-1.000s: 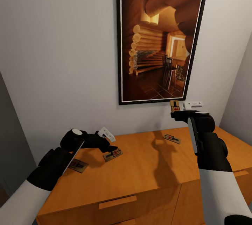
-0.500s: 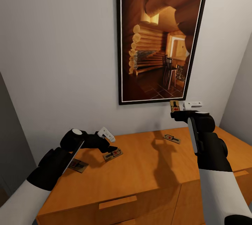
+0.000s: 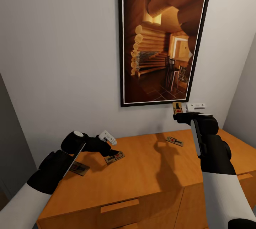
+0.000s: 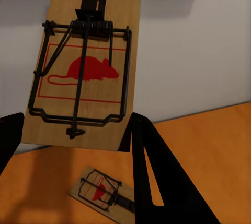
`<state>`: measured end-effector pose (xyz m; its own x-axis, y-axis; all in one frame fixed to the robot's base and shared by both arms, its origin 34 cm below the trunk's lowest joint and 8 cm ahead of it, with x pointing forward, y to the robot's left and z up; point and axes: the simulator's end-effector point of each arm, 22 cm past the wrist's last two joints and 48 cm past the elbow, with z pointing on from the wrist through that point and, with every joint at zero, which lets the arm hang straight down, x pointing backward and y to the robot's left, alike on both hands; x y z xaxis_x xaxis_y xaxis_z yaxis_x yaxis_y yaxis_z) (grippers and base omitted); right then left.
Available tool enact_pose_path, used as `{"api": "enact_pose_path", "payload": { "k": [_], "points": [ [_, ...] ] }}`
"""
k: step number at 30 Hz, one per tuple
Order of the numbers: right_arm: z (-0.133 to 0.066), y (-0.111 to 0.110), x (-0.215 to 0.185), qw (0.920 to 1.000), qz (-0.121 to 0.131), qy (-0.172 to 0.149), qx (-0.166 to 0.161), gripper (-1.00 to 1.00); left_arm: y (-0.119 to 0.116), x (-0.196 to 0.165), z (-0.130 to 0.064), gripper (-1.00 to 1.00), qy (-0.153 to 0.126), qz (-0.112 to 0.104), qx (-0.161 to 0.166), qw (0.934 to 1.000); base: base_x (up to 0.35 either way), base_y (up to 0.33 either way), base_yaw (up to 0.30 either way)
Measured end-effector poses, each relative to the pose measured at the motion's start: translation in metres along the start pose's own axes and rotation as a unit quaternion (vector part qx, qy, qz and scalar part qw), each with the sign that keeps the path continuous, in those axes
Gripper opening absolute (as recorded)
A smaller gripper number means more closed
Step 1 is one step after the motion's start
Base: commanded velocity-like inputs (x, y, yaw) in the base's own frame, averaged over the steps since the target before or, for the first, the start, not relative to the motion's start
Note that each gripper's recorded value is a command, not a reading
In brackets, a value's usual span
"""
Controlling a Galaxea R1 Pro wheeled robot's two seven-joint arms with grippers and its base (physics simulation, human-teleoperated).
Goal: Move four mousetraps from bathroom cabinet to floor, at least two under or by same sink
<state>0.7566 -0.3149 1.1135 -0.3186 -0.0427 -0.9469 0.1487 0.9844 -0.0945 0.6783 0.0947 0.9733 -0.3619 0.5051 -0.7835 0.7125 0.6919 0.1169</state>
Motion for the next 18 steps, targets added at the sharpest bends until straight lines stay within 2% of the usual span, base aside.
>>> {"api": "enact_pose_path", "payload": {
  "k": [10,18],
  "points": [
    [0.0,0.0,0.0,1.0,0.0,0.0,0.0,-1.0,-0.002,0.0,0.0,1.0,0.001,-0.003,0.004,1.0,0.0,0.0,0.0],
    [0.0,0.0,0.0,1.0,0.0,0.001,0.0,-1.0,-0.013,0.002,0.0,1.0,0.003,-0.002,0.029,0.9996,0.0,0.0,0.0]
  ]
}}
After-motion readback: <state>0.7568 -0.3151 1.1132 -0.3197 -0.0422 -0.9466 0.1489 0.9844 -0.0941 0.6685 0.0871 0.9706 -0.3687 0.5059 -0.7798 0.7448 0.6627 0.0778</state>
